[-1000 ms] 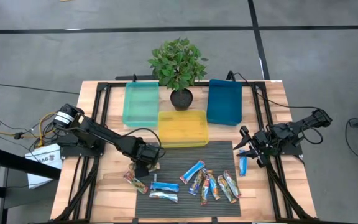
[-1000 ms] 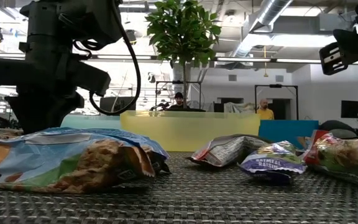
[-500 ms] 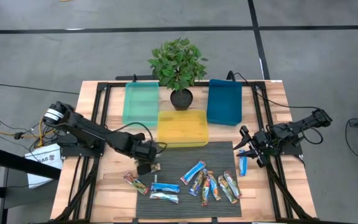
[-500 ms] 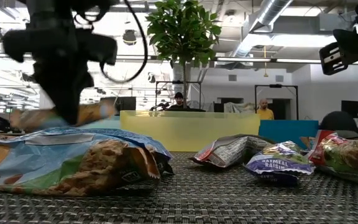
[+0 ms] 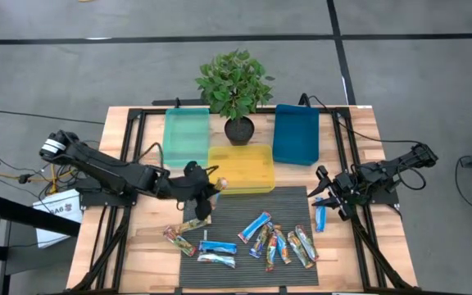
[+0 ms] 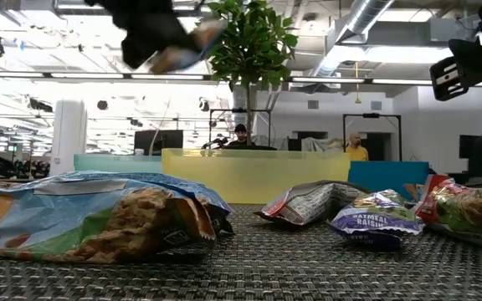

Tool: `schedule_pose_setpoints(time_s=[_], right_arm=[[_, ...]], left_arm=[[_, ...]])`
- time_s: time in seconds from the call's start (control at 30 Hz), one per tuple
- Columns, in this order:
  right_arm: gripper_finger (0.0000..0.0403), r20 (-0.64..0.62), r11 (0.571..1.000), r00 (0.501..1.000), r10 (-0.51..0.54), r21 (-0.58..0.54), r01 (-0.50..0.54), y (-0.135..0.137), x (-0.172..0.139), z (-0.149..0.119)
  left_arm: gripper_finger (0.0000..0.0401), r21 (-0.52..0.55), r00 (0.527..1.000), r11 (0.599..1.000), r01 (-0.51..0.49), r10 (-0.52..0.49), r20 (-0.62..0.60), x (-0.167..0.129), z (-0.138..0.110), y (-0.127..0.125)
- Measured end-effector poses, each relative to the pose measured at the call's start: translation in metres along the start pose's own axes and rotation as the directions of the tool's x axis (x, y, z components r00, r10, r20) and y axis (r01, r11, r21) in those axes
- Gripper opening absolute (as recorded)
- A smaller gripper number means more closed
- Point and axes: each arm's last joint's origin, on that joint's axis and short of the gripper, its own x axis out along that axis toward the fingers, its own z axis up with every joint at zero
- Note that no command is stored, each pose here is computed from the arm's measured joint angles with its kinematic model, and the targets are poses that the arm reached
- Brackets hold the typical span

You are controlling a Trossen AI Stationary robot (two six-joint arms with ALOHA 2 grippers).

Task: Pick and place Granola Bars by type
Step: Put the orange granola bar into the yellow bin

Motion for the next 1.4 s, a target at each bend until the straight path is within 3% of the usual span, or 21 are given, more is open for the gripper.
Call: schedule_pose_setpoints(time_s=[0.17,0.27,0.8,1.03,1.4], right_arm=[[0.013,0.0,1.0,1.0,0.0,0.0,0.0,0.0,0.0,0.0],[0.013,0.0,1.0,1.0,0.0,0.0,0.0,0.0,0.0,0.0],[0.013,0.0,1.0,1.0,0.0,0.0,0.0,0.0,0.0,0.0],[0.013,-0.002,1.0,1.0,0.0,0.0,0.0,0.0,0.0,0.0],[0.013,-0.002,1.0,1.0,0.0,0.0,0.0,0.0,0.0,0.0]], left_arm=[[0.003,-0.089,0.977,0.992,0.086,-0.067,0.2,-0.006,0.021,-0.008],[0.0028,-0.105,0.967,0.988,0.111,-0.084,0.24,-0.007,0.025,-0.01],[0.0027,-0.086,0.975,0.994,0.07,-0.05,0.217,0.005,0.029,0.002],[0.0027,-0.115,0.99,0.993,-0.034,0.049,0.131,0.027,0.04,0.017],[0.0027,-0.253,0.979,0.948,-0.194,0.202,0.007,0.072,0.069,0.026]])
